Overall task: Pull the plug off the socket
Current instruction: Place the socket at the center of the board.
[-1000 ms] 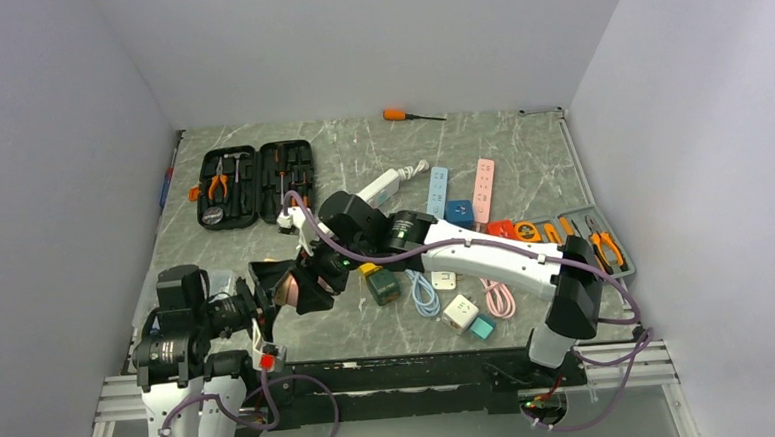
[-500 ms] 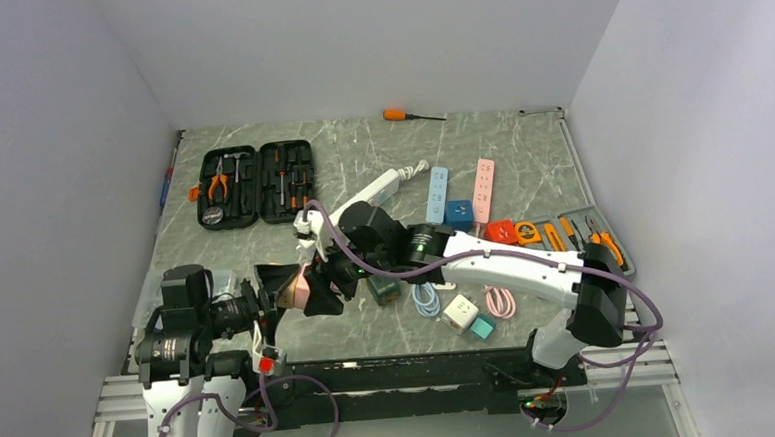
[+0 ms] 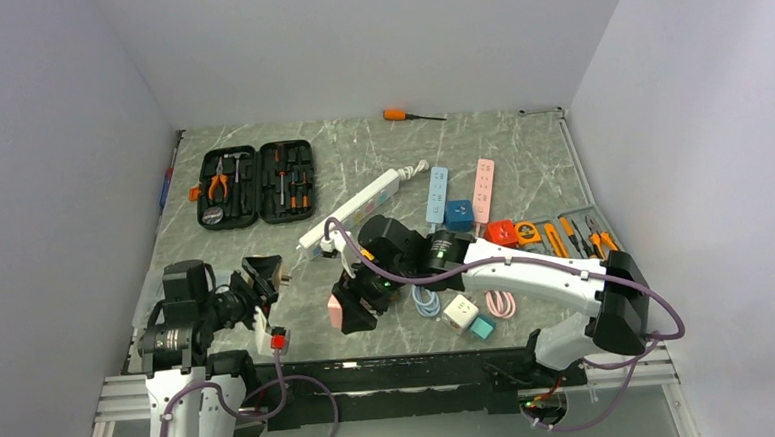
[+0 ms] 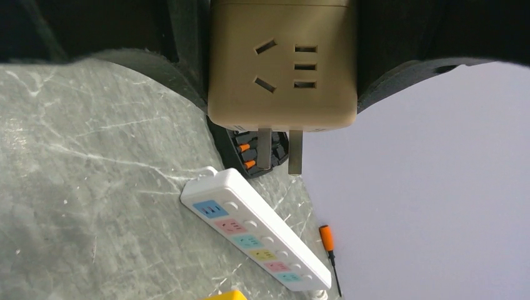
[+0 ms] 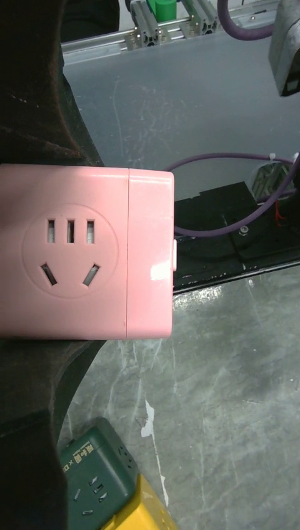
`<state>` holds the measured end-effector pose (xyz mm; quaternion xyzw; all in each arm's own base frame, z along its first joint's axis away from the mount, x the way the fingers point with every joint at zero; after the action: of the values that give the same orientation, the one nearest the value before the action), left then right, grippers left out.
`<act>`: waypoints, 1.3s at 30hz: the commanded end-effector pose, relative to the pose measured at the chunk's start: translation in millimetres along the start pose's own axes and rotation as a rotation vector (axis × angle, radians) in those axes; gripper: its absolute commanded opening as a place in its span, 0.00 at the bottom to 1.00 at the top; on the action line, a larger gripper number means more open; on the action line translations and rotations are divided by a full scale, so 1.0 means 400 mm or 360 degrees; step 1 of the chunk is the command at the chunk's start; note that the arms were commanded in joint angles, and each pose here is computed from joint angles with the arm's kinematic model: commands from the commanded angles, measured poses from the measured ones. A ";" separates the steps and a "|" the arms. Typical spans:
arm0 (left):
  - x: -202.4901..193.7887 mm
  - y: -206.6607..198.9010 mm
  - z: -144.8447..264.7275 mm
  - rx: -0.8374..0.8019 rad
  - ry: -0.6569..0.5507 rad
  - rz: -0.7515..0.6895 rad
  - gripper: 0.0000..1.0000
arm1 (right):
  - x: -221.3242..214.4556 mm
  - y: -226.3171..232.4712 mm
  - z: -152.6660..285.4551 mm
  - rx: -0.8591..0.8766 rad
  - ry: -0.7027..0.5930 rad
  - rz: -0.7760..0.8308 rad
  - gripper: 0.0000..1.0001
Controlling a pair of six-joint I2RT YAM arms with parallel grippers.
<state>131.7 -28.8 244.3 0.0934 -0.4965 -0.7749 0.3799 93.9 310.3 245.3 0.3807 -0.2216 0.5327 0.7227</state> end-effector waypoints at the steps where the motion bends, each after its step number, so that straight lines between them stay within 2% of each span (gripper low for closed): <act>1: -0.011 0.049 0.007 0.0053 0.0100 -0.0438 0.53 | 0.003 0.012 0.035 -0.0023 -0.0059 0.0020 0.00; 5: -0.011 0.056 0.009 0.0107 0.0081 -0.0315 0.45 | -0.013 -0.026 0.071 -0.0165 -0.0115 -0.0031 0.00; 10: -0.016 0.021 -0.003 0.0047 0.0046 -0.0116 0.26 | -0.023 -0.125 0.116 -0.0543 -0.0157 -0.0223 0.00; 13: -0.025 0.002 -0.010 0.0021 0.0070 -0.0001 0.18 | -0.046 -0.187 0.136 -0.0761 -0.0170 -0.0361 0.00; 18: -0.061 0.038 -0.013 0.0069 0.0142 0.0346 0.13 | -0.125 -0.303 0.172 -0.1164 -0.0146 -0.0685 0.00; 22: -0.068 0.083 -0.016 0.0084 0.0154 0.0804 0.07 | -0.217 -0.388 0.209 -0.1477 -0.0106 -0.0952 0.00; 24: -0.056 0.100 -0.025 0.0061 0.0146 0.0990 0.06 | -0.253 -0.414 0.219 -0.1579 -0.0085 -0.1038 0.00; 30: -0.004 0.122 -0.049 -0.0007 0.0147 0.1295 0.03 | -0.317 -0.466 0.213 -0.1751 -0.0035 -0.1183 0.00; 34: 0.020 0.149 -0.065 -0.0085 0.0194 0.1429 0.02 | -0.351 -0.495 0.190 -0.1761 0.0004 -0.1269 0.19; 37: 0.039 0.169 -0.080 -0.0167 0.0219 0.1528 0.01 | -0.365 -0.507 0.176 -0.1771 0.0011 -0.1308 0.46; 39: 0.052 0.183 -0.094 -0.0205 0.0220 0.1568 0.00 | -0.365 -0.512 0.171 -0.1775 0.0001 -0.1323 0.60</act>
<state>172.3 -75.0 277.4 -0.1110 -0.4145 -0.5724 0.6987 233.0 139.2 119.4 0.0102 -0.2740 0.0521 0.9603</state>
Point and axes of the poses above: each gripper's point midway between its finger pads, its own z axis back along the fingers, its own y axis along the line the jaws close on, x = y × z, the point moved 9 cm from there along z, back along the fingers, and after that the axes turned 8 degrees about z, right-handed, at the moved point
